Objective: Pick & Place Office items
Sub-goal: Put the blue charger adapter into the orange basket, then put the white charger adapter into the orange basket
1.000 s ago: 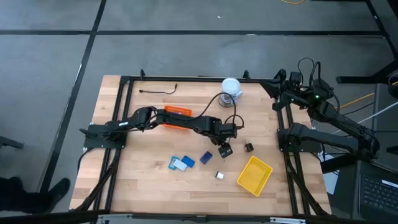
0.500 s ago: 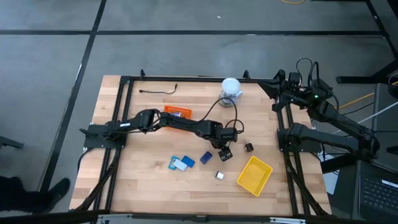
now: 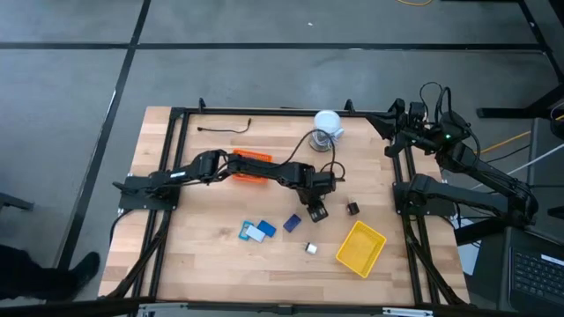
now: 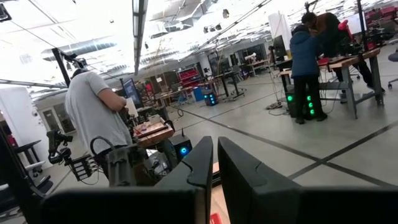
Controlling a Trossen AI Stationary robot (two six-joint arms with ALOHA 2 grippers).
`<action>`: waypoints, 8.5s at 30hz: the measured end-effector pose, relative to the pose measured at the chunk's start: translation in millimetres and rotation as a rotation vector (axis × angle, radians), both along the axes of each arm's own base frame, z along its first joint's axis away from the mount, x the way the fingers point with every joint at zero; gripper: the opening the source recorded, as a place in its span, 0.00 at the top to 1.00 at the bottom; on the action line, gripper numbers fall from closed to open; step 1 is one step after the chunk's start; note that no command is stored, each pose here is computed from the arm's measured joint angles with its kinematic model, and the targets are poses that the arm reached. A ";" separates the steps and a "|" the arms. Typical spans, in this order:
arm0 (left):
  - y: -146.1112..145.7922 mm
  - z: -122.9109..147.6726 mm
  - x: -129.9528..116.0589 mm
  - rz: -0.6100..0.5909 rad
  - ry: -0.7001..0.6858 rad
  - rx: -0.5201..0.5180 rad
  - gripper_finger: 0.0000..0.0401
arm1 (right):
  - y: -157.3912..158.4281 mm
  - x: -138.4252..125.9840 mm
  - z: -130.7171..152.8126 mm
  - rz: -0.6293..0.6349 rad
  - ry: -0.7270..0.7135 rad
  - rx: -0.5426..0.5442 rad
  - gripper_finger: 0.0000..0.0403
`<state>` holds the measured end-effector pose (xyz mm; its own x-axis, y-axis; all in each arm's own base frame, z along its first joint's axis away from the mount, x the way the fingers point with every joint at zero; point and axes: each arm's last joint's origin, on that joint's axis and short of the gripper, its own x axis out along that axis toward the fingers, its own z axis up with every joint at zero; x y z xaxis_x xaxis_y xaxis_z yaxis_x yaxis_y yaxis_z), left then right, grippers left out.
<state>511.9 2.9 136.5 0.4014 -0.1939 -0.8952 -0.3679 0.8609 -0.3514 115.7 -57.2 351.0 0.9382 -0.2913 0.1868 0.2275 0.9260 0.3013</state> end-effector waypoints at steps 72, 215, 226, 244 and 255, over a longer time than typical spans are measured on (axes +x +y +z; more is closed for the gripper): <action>78.9 29.6 -303.6 0.294 -0.252 0.106 0.70 | -12.8 10.1 -3.4 -0.174 -0.028 0.117 0.92; 68.7 86.3 -6.9 -0.006 -0.605 0.012 0.69 | -9.6 27.7 3.5 0.047 -0.113 0.096 0.92; 140.9 153.8 -56.8 0.020 -0.721 0.061 0.69 | -5.4 27.1 7.2 0.178 -0.133 0.081 0.92; 43.9 112.2 -287.5 0.493 -0.403 0.196 0.69 | -13.0 22.9 5.6 0.226 -0.097 0.054 0.92; 62.3 67.3 -324.4 0.468 -0.286 0.189 0.69 | -18.4 23.8 4.7 0.106 -0.122 0.106 0.92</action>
<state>187.5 65.1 203.8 0.6368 0.2150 -0.7405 -0.6373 0.6872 -0.3486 139.5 -75.6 355.7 0.9368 -0.2165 0.2748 0.0865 0.9044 0.4178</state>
